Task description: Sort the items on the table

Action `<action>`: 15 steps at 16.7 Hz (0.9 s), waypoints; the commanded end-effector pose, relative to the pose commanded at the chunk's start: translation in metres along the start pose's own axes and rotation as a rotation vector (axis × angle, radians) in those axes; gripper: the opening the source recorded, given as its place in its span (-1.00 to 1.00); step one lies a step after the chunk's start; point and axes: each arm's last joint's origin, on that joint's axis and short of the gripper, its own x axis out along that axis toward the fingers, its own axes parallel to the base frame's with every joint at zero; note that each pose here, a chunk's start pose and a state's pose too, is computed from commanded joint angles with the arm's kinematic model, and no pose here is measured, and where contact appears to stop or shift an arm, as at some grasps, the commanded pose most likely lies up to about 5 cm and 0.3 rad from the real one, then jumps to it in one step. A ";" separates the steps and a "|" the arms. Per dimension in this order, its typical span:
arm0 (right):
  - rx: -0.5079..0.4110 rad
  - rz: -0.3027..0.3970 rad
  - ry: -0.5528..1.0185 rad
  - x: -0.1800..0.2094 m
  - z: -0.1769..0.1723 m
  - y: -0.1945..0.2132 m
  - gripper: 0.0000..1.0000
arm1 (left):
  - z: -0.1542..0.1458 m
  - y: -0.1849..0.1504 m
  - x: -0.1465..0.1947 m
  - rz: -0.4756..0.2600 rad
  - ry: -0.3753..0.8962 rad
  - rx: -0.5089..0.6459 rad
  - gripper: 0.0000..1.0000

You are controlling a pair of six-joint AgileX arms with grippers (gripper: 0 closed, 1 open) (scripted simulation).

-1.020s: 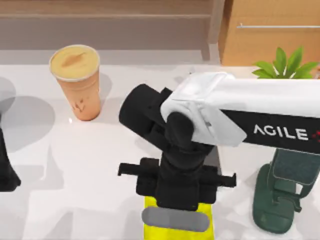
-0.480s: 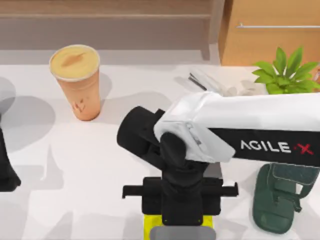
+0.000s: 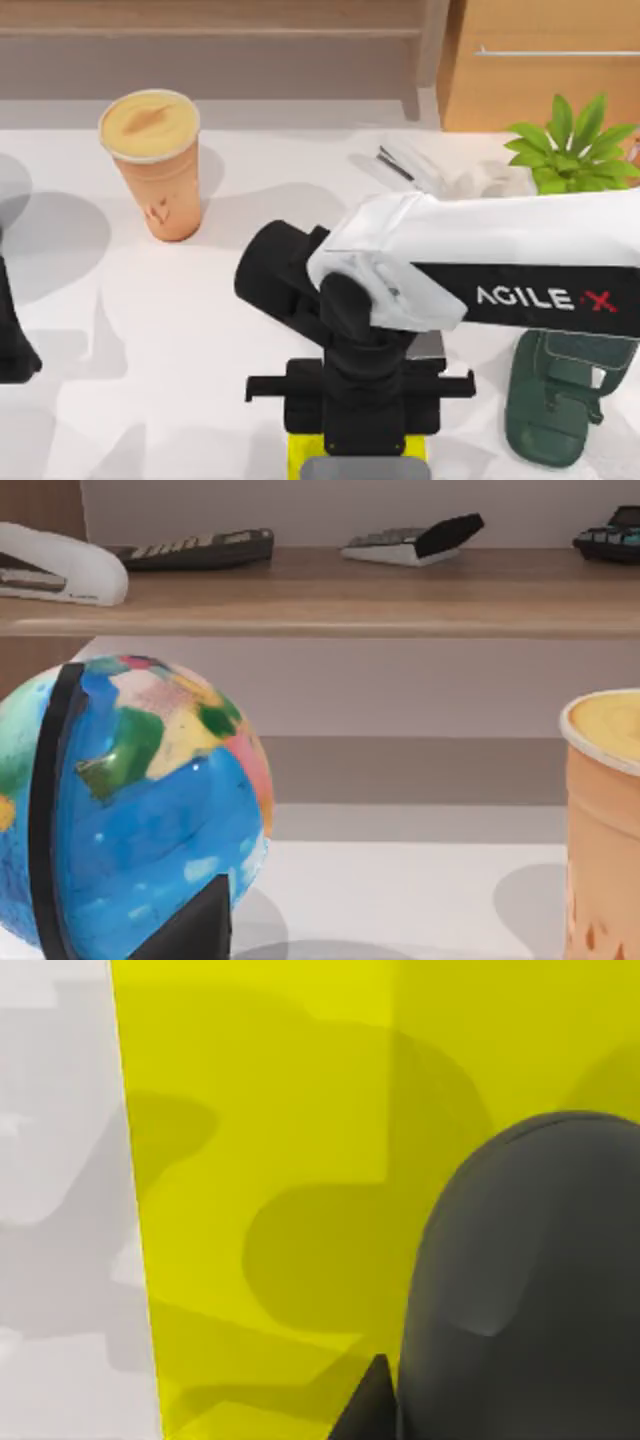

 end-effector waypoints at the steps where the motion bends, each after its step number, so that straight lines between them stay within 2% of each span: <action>1: 0.000 0.000 0.000 0.000 0.000 0.000 -0.55 | 0.000 0.000 0.000 0.000 0.000 0.000 1.00; 11: 0.000 0.000 0.000 0.000 0.000 0.000 0.96 | 0.000 0.000 0.000 0.000 0.000 0.000 1.00; 15: 0.000 0.000 0.000 0.000 0.000 0.000 1.00 | 0.000 0.000 0.000 0.000 0.000 0.000 1.00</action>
